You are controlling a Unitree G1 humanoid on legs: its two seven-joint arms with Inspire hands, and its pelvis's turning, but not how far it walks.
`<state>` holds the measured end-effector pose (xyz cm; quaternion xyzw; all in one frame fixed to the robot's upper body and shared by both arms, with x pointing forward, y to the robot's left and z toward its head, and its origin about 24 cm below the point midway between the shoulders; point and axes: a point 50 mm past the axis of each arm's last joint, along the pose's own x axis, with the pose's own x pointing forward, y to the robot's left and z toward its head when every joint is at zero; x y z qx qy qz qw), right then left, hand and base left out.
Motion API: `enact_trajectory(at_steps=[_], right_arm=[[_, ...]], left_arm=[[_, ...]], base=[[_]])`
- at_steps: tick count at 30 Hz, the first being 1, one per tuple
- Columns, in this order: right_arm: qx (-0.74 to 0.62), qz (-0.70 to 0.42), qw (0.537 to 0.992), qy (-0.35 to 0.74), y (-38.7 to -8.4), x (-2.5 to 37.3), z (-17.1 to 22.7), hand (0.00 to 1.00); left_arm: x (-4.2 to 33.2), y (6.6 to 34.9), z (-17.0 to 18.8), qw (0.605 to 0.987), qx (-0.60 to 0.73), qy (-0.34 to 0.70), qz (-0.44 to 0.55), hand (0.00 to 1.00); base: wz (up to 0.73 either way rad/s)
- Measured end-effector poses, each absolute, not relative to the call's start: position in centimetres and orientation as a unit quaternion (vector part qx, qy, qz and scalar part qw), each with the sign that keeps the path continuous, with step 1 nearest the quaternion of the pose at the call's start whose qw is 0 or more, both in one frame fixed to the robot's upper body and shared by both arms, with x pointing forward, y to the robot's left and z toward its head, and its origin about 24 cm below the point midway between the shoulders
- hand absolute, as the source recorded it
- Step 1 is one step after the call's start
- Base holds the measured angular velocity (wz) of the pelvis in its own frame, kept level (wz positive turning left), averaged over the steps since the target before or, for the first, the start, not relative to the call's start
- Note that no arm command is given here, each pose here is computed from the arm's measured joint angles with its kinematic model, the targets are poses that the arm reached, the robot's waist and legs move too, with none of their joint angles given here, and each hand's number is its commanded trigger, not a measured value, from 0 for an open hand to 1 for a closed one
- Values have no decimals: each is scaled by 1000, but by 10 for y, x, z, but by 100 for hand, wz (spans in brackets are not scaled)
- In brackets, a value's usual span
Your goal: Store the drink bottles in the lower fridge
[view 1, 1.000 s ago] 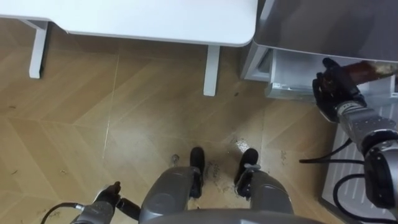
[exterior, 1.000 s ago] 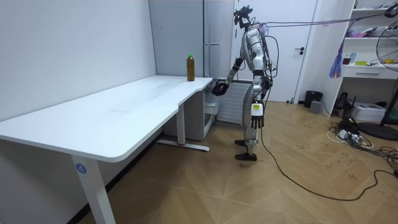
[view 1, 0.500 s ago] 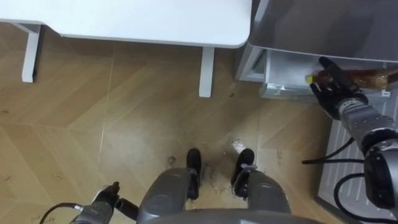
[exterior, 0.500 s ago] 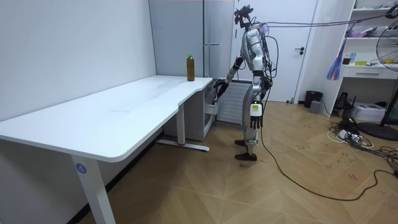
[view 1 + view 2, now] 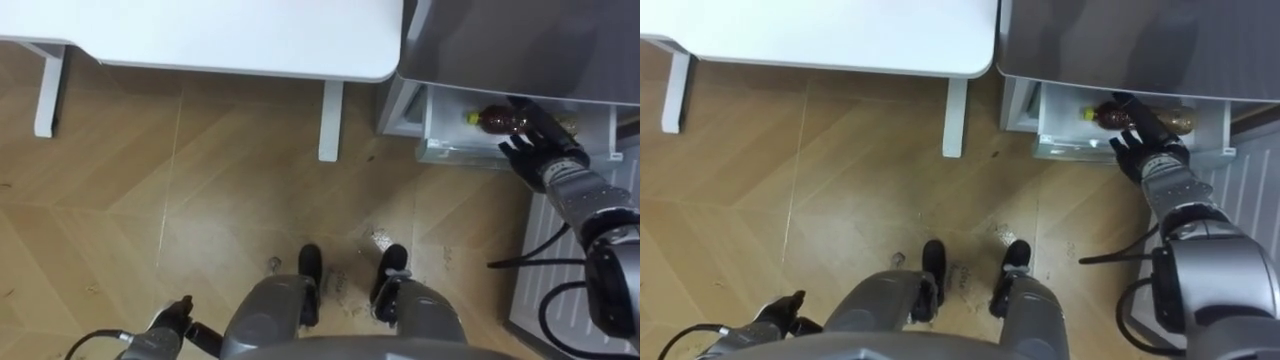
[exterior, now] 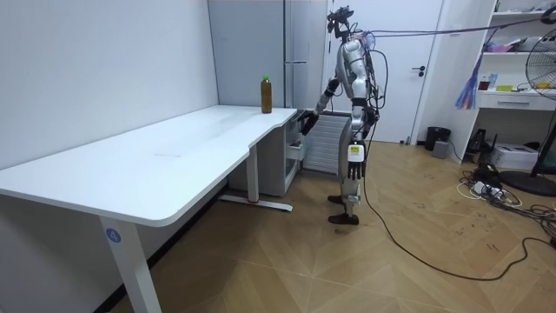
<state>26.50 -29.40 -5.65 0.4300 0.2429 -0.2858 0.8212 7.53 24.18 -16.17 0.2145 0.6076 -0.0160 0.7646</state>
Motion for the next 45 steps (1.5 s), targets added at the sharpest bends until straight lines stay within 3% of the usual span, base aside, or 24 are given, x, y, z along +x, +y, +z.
enact_trajectory(at_steps=[11, 21, 29, 41, 45], right_arm=[[406, -287, 819, 285, -306, 222, -82, 0], [330, -269, 816, 392, -314, 141, -118, 0], [297, -242, 807, 449, -311, 101, -130, 0], [300, -251, 727, 564, -280, 13, -155, 0], [292, -235, 711, 595, -267, 0, -160, 0]], left_arm=[[68, 254, -160, 767, 184, 614, 34, 0], [46, 276, -155, 763, 152, 619, 108, 0], [50, 284, -151, 764, 178, 609, 120, 0], [28, 283, -153, 735, 221, 633, 97, 0], [26, 279, -155, 735, 213, 634, 108, 0]], base=[[5], [-1], [1], [-2], [-6]])
